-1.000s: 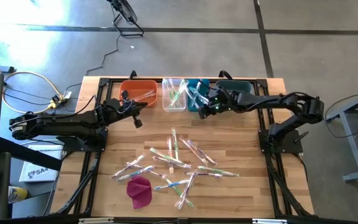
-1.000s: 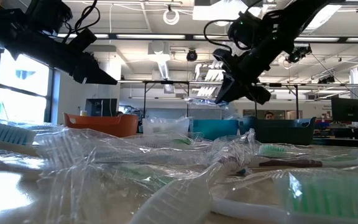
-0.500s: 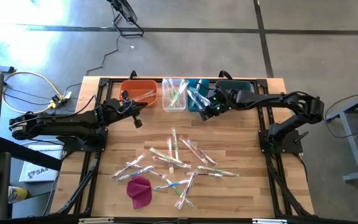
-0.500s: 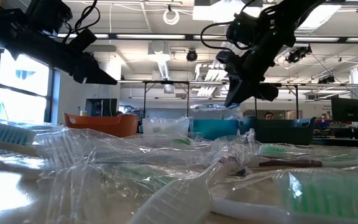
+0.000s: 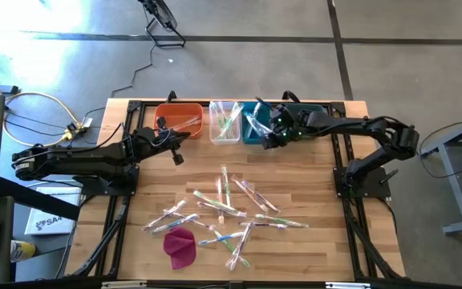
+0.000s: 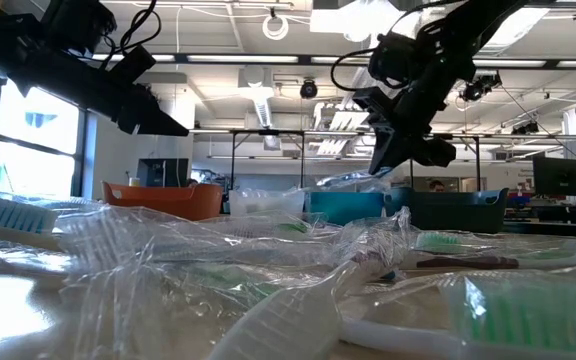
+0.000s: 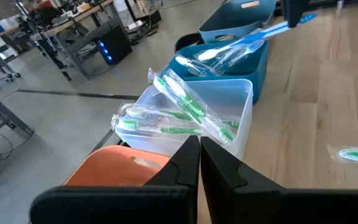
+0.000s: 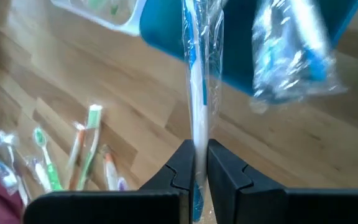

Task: Pick & Place Toothbrushes
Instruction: Put the blue toothbrush into the blue bin

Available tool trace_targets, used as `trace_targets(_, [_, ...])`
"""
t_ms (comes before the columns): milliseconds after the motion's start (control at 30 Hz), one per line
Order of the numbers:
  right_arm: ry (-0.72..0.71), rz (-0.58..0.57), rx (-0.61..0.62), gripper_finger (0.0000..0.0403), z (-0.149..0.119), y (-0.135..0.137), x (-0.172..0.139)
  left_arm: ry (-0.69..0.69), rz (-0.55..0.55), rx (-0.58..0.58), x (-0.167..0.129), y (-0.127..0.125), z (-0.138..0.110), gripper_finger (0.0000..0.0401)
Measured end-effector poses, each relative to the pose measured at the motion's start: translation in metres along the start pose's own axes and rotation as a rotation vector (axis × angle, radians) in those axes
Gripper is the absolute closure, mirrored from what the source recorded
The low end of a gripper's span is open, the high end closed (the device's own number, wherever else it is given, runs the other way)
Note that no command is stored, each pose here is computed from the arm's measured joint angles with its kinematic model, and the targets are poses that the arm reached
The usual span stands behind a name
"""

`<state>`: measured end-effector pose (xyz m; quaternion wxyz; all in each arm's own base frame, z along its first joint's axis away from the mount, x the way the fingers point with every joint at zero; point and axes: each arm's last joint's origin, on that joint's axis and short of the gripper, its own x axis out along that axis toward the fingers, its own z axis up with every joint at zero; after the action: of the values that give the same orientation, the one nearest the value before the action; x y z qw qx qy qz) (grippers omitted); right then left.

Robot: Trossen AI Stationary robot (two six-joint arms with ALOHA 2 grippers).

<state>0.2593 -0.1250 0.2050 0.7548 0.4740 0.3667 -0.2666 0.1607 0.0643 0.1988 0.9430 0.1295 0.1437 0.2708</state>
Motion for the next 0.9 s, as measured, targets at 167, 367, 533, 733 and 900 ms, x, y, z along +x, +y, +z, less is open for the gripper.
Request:
trace_targets(167, [-0.014,0.019,0.04,0.0383,0.011,-0.009,-0.003,0.0,0.0,0.0,0.0,0.0,0.0,0.0392])
trace_targets(367, [-0.008,0.054,0.136,0.0383,0.024,-0.024,-0.009,0.0,0.0,0.0,0.0,0.0,0.0,0.0392])
trace_targets(533, [-0.022,0.077,0.132,0.0383,0.032,-0.025,-0.015,0.0,0.0,0.0,0.0,0.0,0.0,0.0392])
trace_targets(733, [-0.065,0.102,0.08,0.0383,0.041,-0.01,-0.024,-0.001,0.0,0.0,0.0,0.0,0.0,0.0392])
trace_targets(900, [-0.097,0.061,0.098,0.0383,0.047,-0.01,-0.028,-0.001,0.0,0.0,0.0,0.0,0.0,0.0392])
